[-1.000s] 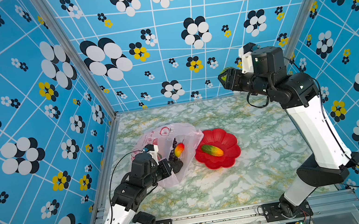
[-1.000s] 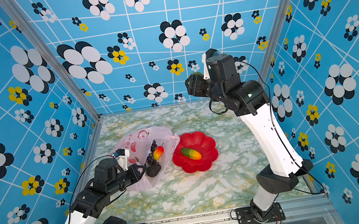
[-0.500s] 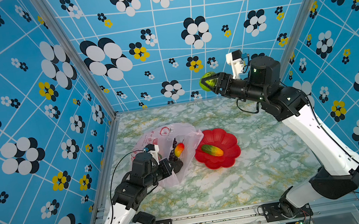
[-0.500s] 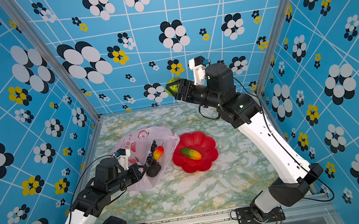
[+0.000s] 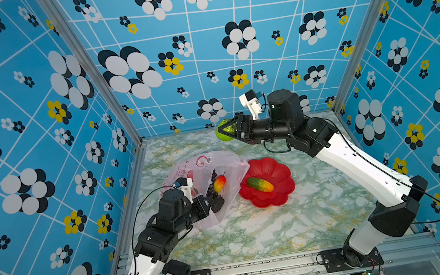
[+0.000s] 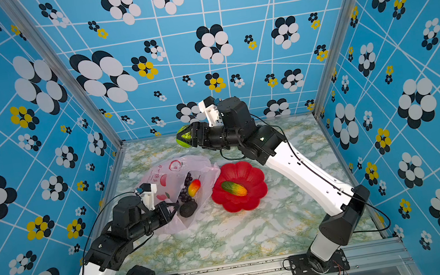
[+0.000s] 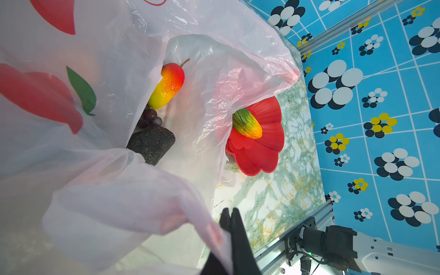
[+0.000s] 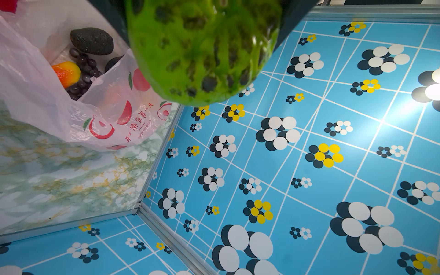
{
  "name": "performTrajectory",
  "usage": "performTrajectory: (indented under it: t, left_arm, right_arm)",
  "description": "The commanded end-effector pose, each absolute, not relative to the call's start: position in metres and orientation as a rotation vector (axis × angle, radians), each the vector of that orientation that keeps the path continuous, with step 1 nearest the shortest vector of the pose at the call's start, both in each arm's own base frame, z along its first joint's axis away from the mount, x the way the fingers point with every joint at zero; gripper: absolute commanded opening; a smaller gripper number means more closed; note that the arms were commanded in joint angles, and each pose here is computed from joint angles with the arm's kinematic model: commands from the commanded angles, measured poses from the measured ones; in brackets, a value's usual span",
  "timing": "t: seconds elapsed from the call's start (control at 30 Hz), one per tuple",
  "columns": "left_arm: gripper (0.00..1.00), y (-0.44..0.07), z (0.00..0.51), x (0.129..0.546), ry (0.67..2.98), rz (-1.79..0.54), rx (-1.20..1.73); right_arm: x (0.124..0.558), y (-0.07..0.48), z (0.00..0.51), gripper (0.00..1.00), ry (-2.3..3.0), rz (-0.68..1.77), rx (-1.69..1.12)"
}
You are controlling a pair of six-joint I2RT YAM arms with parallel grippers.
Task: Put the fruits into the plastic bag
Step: 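Lift the green fruit out of the bowl with the right gripper, then carry the green fruit into the bag opening held by the left gripper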
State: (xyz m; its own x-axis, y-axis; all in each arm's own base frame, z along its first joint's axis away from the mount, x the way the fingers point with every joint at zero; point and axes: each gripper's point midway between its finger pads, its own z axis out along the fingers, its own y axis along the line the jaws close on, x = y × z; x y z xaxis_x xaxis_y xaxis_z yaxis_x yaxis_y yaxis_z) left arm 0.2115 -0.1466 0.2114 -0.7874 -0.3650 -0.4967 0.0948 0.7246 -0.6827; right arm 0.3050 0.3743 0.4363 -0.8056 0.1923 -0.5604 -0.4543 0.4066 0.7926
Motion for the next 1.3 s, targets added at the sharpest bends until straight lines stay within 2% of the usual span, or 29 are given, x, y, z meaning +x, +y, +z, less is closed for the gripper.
performTrajectory:
  t: [0.0,0.73,1.27]
  left_arm:
    - [0.00,-0.145,0.214,0.211,2.295,-0.969,-0.224]
    - [0.00,-0.118,0.226,0.199,2.254,-0.879,-0.262]
    - [0.00,-0.106,0.236,0.193,2.216,-0.833,-0.266]
  right_arm:
    - [0.298,0.386,0.431,0.33,2.097,1.472,-0.248]
    - [0.289,0.456,0.331,0.28,2.409,1.473,-0.340]
    - [0.276,0.456,0.224,0.24,2.715,1.318,-0.332]
